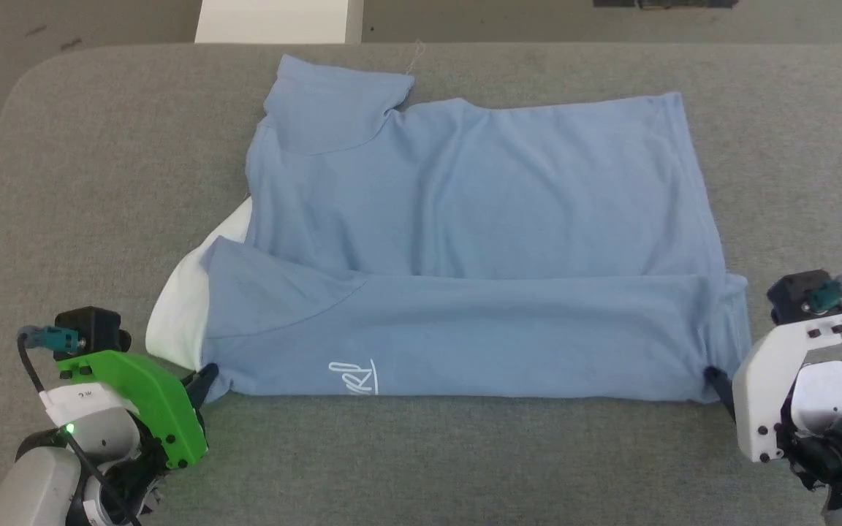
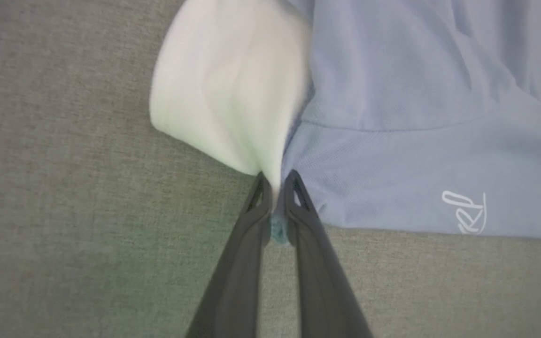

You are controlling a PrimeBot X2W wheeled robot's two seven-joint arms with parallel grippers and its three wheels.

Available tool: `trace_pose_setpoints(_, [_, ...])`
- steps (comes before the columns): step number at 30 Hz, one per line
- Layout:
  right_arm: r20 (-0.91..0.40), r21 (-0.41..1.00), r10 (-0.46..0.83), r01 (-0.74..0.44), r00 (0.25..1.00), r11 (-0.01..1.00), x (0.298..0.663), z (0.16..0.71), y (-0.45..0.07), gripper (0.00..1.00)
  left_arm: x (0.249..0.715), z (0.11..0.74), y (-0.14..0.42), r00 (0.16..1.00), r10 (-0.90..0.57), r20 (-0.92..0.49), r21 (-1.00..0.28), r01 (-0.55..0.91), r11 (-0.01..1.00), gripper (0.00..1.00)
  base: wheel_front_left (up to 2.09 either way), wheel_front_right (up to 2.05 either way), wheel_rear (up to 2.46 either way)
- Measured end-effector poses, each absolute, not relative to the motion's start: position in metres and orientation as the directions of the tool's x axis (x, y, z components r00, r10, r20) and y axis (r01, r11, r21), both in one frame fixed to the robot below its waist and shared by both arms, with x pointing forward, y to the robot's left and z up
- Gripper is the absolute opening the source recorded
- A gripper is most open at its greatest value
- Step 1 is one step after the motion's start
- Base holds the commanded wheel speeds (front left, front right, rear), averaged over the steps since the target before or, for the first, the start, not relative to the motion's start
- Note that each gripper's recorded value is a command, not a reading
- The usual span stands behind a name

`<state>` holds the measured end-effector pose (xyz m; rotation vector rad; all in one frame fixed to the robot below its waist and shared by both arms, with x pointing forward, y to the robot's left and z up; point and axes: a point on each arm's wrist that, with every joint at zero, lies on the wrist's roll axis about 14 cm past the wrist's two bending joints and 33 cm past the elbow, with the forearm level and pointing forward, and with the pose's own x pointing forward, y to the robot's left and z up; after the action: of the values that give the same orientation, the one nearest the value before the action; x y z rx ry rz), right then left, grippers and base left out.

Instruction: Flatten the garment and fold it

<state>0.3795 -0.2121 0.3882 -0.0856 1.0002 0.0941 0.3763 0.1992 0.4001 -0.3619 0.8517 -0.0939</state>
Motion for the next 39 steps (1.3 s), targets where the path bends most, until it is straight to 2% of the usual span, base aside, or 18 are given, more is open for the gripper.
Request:
trace_pose_setpoints(2, [-0.882, -0.038, 0.032, -0.139, 0.470, 0.990, 0.373, 0.378, -0.209, 1.00, 0.375, 0.397, 0.200, 0.654, -0.223, -0.723, -0.352, -0.071, 0.933, 0.00, 0.00, 0.00, 0.00])
trace_pose_setpoints(8, [-0.924, -0.041, 0.033, -0.185, 0.381, 0.982, 0.375, 0.370, -0.200, 0.98, 0.372, 0.390, 0.204, 0.645, -0.213, -0.734, -0.350, -0.091, 0.932, 0.00, 0.00, 0.00, 0.00])
trace_pose_setpoints(9, [-0.925, -0.040, 0.034, -0.186, 0.378, 0.982, 0.375, 0.369, -0.199, 0.32, 0.372, 0.390, 0.204, 0.646, -0.213, -0.734, -0.351, -0.091, 0.932, 0.00, 0.00, 0.00, 0.00])
trace_pose_setpoints(10, [-0.924, -0.039, 0.036, -0.188, 0.380, 0.981, 0.376, 0.370, -0.198, 0.00, 0.371, 0.388, 0.205, 0.644, -0.212, -0.735, -0.350, -0.092, 0.932, 0.00, 0.00, 0.00, 0.00])
trace_pose_setpoints(16, [-0.891, 0.003, 0.077, -0.164, 0.448, 0.986, 0.384, 0.381, -0.191, 0.00, 0.371, 0.389, 0.207, 0.657, -0.214, -0.723, -0.358, -0.091, 0.929, 0.00, 0.00, 0.00, 0.00])
trace_pose_setpoints(23, [-0.814, 0.038, 0.096, -0.112, 0.573, 0.993, 0.391, 0.420, -0.200, 0.00, 0.375, 0.417, 0.205, 0.714, -0.210, -0.668, -0.365, -0.068, 0.929, 0.00, 0.00, 0.00, 0.00])
trace_pose_setpoints(28, [-0.785, 0.050, 0.092, -0.085, 0.612, 0.995, 0.371, 0.444, -0.212, 0.00, 0.369, 0.446, 0.203, 0.760, -0.201, -0.618, -0.372, -0.057, 0.926, 0.00, 0.00, 0.00, 0.00])
trace_pose_setpoints(33, [-0.790, 0.066, 0.077, -0.041, 0.608, 0.997, 0.342, 0.447, -0.223, 0.00, 0.344, 0.453, 0.202, 0.750, -0.203, -0.629, -0.376, -0.065, 0.924, 0.00, 0.00, 0.00, 0.00])
trace_pose_setpoints(39, [-0.863, 0.124, 0.097, 0.021, 0.496, 0.992, 0.297, 0.408, -0.219, 0.00, 0.296, 0.406, 0.202, 0.615, -0.208, -0.760, -0.392, -0.180, 0.902, 0.00, 0.00, 0.00, 0.00])
